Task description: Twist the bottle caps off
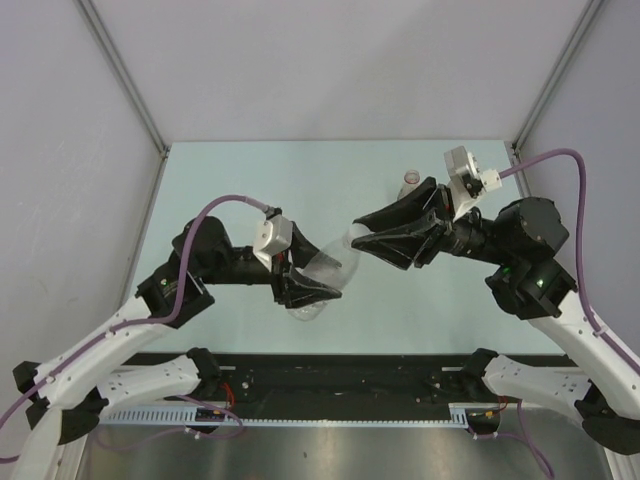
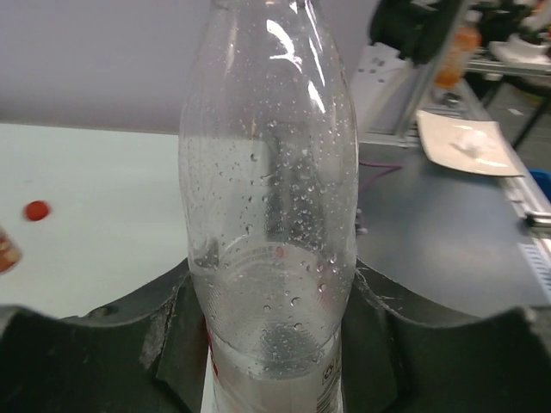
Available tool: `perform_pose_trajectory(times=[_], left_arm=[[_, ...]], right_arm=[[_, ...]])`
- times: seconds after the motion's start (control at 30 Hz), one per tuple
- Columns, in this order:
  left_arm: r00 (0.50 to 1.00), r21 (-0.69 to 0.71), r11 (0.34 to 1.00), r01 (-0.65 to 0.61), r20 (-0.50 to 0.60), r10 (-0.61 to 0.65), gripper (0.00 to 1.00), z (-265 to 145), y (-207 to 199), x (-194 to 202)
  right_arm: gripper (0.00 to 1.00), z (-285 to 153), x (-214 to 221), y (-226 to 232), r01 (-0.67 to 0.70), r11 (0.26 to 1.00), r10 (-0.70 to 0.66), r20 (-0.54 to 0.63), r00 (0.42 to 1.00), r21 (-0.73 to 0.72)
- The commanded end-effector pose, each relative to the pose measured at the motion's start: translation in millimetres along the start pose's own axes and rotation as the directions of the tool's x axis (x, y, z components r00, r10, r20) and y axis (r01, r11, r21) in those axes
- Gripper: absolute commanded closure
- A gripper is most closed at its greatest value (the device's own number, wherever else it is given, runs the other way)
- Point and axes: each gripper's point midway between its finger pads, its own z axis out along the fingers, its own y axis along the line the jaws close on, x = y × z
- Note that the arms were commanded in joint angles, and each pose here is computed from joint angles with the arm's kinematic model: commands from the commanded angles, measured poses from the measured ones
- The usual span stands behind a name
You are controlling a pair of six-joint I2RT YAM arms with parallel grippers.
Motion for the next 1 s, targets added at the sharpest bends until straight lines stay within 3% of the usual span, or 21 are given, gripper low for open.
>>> perform_pose_trajectory(times=[0.0,0.23,0.47,0.63,0.97], left_arm=[[0.993,0.305,0.951,-0.051,0.118,0.016,1.00,-13,-54,-51],[0.995,0.490,0.872,-0.007,0.092,-0.044,1.00,-25,-74,-54],[0.990,0.586,0.808,-0.061,0.138,-0.025,1.00,-36,-89,-70],[0.990,0.600,0.798,-0.062,0.138,-0.027,1.00,-36,-90,-75],[0.994,0.585,0.811,-0.030,0.103,-0.037,1.00,-26,-79,-65]], right_arm=[[1.00,-8,15,34,0.003,0.978,-0.023,-0.094,0.995,-0.207],[1.00,-25,24,64,0.008,0.926,-0.068,-0.147,0.987,-0.377],[1.00,-45,29,90,0.009,0.853,-0.116,-0.173,0.978,-0.521],[1.00,-54,35,97,0.019,0.823,-0.148,-0.183,0.972,-0.567],[1.00,-59,37,95,0.029,0.835,-0.158,-0.189,0.969,-0.550]])
